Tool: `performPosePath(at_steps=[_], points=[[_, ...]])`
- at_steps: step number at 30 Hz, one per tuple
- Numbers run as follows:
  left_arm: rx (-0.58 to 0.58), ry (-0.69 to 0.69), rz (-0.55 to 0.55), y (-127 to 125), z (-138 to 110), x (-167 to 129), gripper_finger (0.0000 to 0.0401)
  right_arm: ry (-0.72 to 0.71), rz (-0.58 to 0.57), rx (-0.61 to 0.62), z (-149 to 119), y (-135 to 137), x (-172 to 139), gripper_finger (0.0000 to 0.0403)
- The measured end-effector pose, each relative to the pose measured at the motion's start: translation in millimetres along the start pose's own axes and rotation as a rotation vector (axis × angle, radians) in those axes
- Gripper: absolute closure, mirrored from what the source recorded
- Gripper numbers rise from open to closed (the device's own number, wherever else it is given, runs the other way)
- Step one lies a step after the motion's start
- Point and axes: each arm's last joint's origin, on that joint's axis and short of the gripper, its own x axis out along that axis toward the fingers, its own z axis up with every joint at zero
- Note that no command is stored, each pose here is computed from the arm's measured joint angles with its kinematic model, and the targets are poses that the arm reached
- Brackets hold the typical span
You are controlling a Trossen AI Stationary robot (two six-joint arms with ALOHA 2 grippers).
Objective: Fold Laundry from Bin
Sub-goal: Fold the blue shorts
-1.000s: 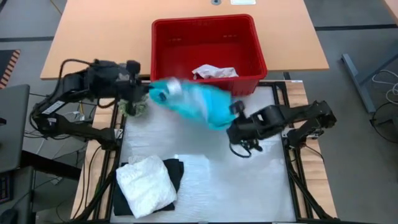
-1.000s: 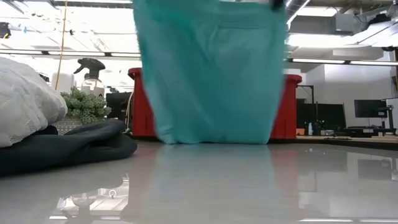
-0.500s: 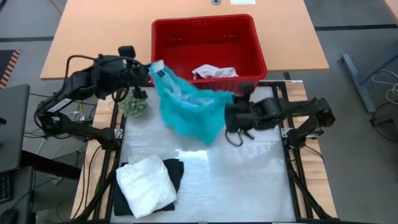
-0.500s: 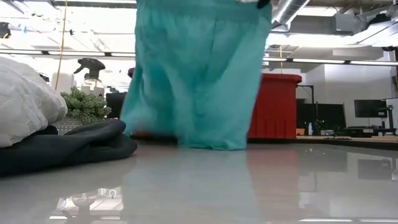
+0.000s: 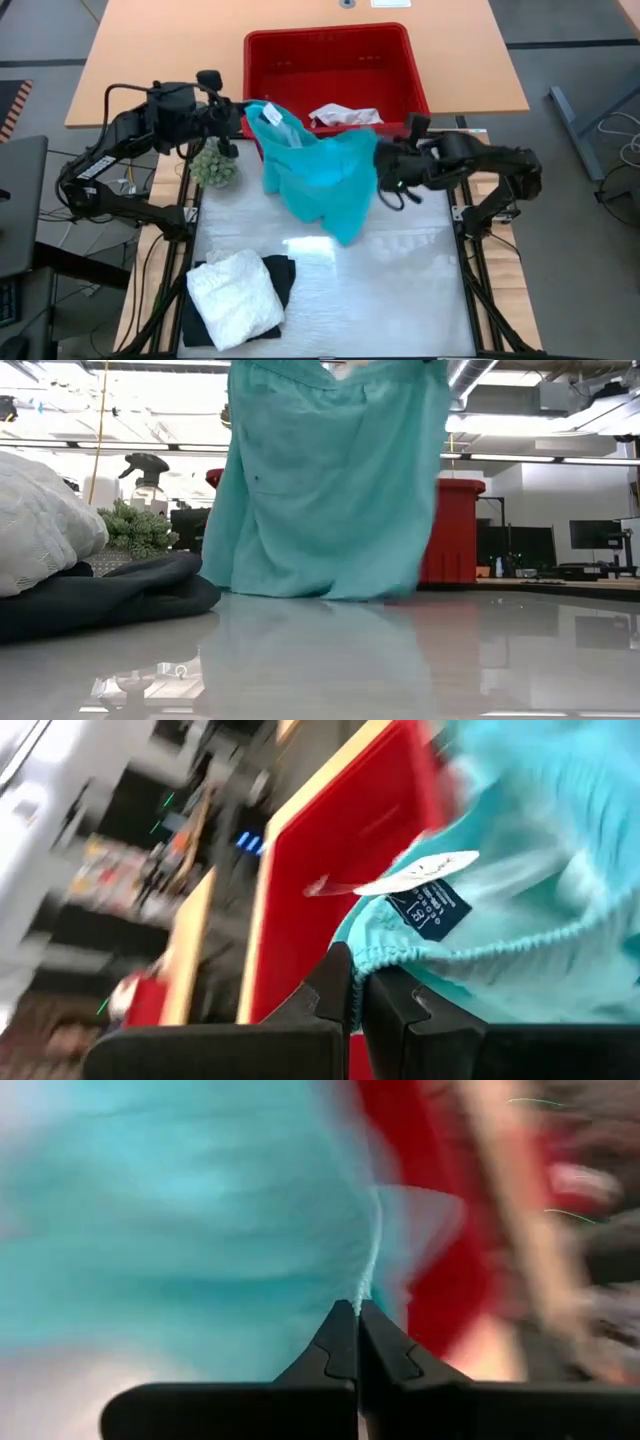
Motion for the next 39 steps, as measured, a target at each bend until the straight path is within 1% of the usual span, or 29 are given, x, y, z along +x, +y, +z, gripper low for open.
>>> performPosePath(at_steps=[1, 2, 3, 5, 6, 8, 9, 11, 13, 15, 18, 19, 22, 24, 26, 28, 30, 31, 33, 35, 37, 39], points=[[0.003, -0.03, -0.028, -1, 1, 1, 0.0401, 0.006, 0.112, -0.041, 0, 0, -1, 0.0384], [0.004, -0.062, -0.055, -2, 2, 2, 0.0401, 0.003, 0.195, -0.063, 0, -2, -2, 0.0384], [0.004, -0.09, -0.082, -3, 3, 2, 0.0401, -0.009, 0.192, -0.056, 0, -4, -4, 0.0384], [0.007, -0.116, -0.107, -4, 4, 2, 0.0401, -0.023, 0.068, 0.023, 1, -9, -7, 0.0384], [0.012, -0.121, -0.108, -4, 4, 2, 0.0401, -0.027, 0.051, 0.01, 1, -12, -7, 0.0384], [0.049, -0.124, -0.105, -4, 4, 2, 0.0401, -0.03, 0.027, -0.052, -1, -17, -9, 0.0384], [0.076, -0.124, -0.105, -4, 4, 3, 0.0401, -0.034, -0.017, -0.056, -1, -18, -9, 0.0384], [0.141, -0.121, -0.091, -4, 5, 5, 0.0401, -0.04, -0.121, -0.02, -1, -25, -10, 0.0384], [0.175, -0.118, -0.04, -1, 8, 7, 0.0401, -0.054, -0.228, 0.024, 0, -31, -13, 0.0384], [0.158, -0.116, 0.04, 5, 11, 7, 0.0401, -0.079, -0.309, 0.049, 2, -34, -19, 0.0384], [0.1, -0.131, 0.132, 13, 15, 6, 0.0401, -0.102, -0.346, 0.016, 4, -33, -24, 0.0384], [0.085, -0.15, 0.136, 14, 16, 5, 0.0401, -0.106, -0.346, 0.001, 4, -31, -26, 0.0384], [0.083, -0.223, 0.055, 11, 14, -1, 0.0401, -0.137, -0.318, -0.006, 4, -25, -33, 0.0384], [0.073, -0.233, -0.056, 2, 12, -3, 0.0401, -0.17, -0.213, -0.025, 4, -17, -40, 0.0384], [0.025, -0.209, -0.204, -12, 7, -1, 0.0401, -0.208, -0.036, -0.006, 3, -3, -48, 0.0384], [-0.02, -0.173, -0.372, -32, 3, 4, 0.0401, -0.209, 0.179, 0.061, 0, 13, -55, 0.0384], [-0.069, -0.143, -0.554, -55, -1, 10, 0.0401, -0.153, 0.404, 0.151, -3, 31, -60, 0.0384], [-0.092, -0.139, -0.635, -66, -2, 13, 0.0401, -0.108, 0.486, 0.197, -5, 42, -60, 0.0384], [-0.12, -0.122, -0.766, -91, -5, 19, 0.0401, -0.021, 0.602, 0.279, -10, 64, -63, 0.0384], [-0.125, -0.085, -0.865, -117, -9, 25, 0.0401, 0.062, 0.687, 0.294, -17, 87, -62, 0.0384], [-0.104, -0.061, -0.923, -141, -14, 32, 0.0401, 0.107, 0.752, 0.283, -22, 113, -59, 0.0384], [-0.078, -0.057, -0.95, -163, -17, 38, 0.0401, 0.145, 0.798, 0.268, -29, 138, -52, 0.0384]])
